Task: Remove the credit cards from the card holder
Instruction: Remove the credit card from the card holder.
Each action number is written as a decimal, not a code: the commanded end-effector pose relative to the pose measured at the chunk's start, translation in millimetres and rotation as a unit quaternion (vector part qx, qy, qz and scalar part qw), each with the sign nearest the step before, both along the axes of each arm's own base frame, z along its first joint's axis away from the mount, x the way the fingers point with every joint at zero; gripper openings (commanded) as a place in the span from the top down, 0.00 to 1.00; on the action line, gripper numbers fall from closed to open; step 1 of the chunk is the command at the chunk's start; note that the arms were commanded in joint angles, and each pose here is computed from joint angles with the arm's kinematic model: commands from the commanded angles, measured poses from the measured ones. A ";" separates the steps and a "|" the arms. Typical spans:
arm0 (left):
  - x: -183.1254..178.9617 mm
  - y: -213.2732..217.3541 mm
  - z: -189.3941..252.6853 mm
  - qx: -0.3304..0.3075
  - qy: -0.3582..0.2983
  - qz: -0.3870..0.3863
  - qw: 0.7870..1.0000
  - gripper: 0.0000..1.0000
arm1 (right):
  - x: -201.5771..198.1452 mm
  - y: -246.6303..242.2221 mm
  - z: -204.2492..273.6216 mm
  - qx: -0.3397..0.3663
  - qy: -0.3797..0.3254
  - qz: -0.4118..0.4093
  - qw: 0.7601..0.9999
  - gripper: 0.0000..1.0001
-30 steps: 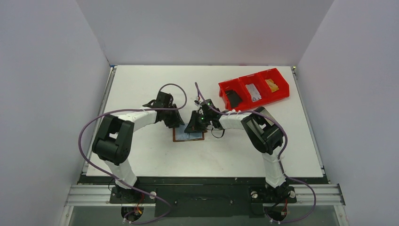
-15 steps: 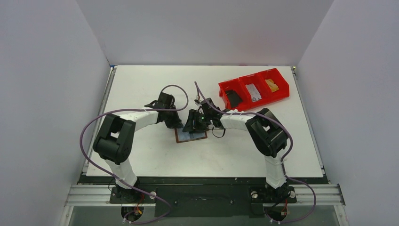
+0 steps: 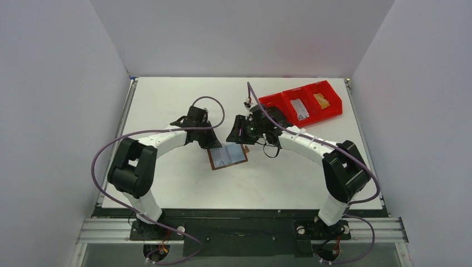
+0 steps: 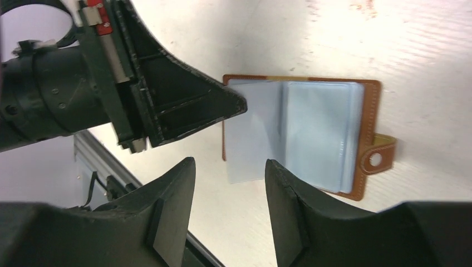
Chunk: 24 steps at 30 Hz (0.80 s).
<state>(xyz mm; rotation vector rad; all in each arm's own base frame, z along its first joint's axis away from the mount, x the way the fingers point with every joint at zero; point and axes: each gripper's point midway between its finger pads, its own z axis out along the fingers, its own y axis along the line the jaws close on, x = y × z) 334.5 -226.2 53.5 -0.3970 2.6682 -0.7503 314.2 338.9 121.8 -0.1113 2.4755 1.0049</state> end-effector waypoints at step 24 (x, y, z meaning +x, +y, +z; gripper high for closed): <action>24.2 -82.5 20.3 -0.077 -0.030 -0.058 0.995 0.49 | 7.1 -71.7 12.4 -0.091 -0.052 -0.096 0.990 0.55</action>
